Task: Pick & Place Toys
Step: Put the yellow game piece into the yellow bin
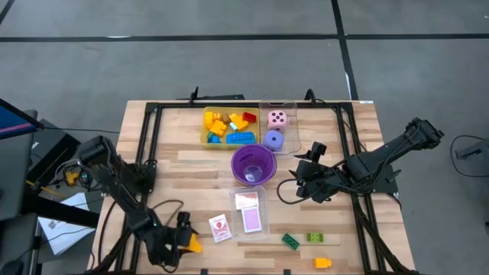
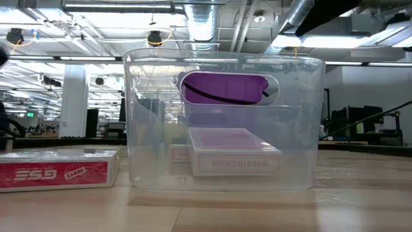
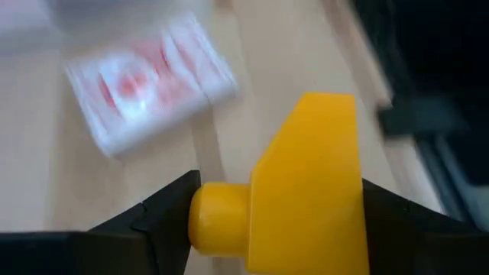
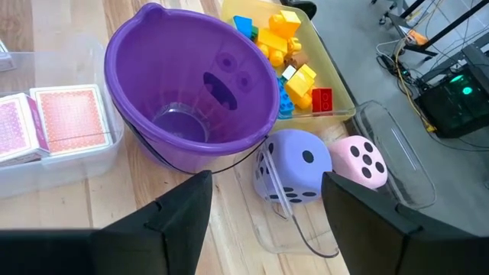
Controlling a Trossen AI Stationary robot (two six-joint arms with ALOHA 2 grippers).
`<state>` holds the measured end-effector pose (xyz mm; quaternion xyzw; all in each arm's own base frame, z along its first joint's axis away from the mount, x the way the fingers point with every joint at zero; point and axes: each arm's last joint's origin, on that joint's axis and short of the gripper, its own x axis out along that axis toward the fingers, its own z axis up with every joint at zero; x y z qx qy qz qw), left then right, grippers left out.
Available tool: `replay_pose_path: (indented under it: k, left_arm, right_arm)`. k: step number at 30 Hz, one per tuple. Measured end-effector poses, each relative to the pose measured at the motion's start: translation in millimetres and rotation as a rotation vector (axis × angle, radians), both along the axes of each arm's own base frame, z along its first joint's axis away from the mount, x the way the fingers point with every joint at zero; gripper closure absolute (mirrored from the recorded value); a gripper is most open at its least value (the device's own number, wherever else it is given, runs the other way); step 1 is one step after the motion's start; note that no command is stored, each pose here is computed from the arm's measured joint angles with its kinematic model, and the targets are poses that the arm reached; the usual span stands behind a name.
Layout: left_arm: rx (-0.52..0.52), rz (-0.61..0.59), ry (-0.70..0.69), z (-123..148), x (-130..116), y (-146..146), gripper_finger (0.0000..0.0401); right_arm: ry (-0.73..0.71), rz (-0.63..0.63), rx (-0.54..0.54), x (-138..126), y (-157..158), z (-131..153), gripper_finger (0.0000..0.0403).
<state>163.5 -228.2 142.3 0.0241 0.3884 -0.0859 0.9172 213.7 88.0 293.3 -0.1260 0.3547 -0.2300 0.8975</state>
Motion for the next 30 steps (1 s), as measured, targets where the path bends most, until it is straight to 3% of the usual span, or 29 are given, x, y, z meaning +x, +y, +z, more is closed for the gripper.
replay_pose_path:
  k: [4, 7, 13, 18, 24, 30]
  left_arm:
    - [0.041, 0.026, -0.128, 33, 5, 17, 0.0137]
    - [0.130, 0.052, -0.246, 58, 6, 34, 0.0137]
    - [0.480, 0.171, -0.441, 101, 10, 76, 0.0136]
    - [0.694, 0.312, -0.460, 125, 14, 113, 0.0136]
    - [0.719, 0.430, -0.445, 135, 18, 141, 0.0136]
    - [0.754, 0.404, -0.414, 125, 18, 145, 0.0135]
  right_arm:
    - [0.000, 0.000, -0.001, 0, 0, 0, 0.0163]
    - [0.004, 0.001, -0.003, 0, 0, 0, 0.0163]
    - [0.017, 0.001, -0.010, -1, -1, -1, 0.0163]
    - [0.018, 0.001, -0.011, -1, -1, -1, 0.0163]
    - [0.018, 0.001, -0.011, -1, -1, -1, 0.0163]
    - [0.018, 0.001, -0.011, -1, -1, -1, 0.0163]
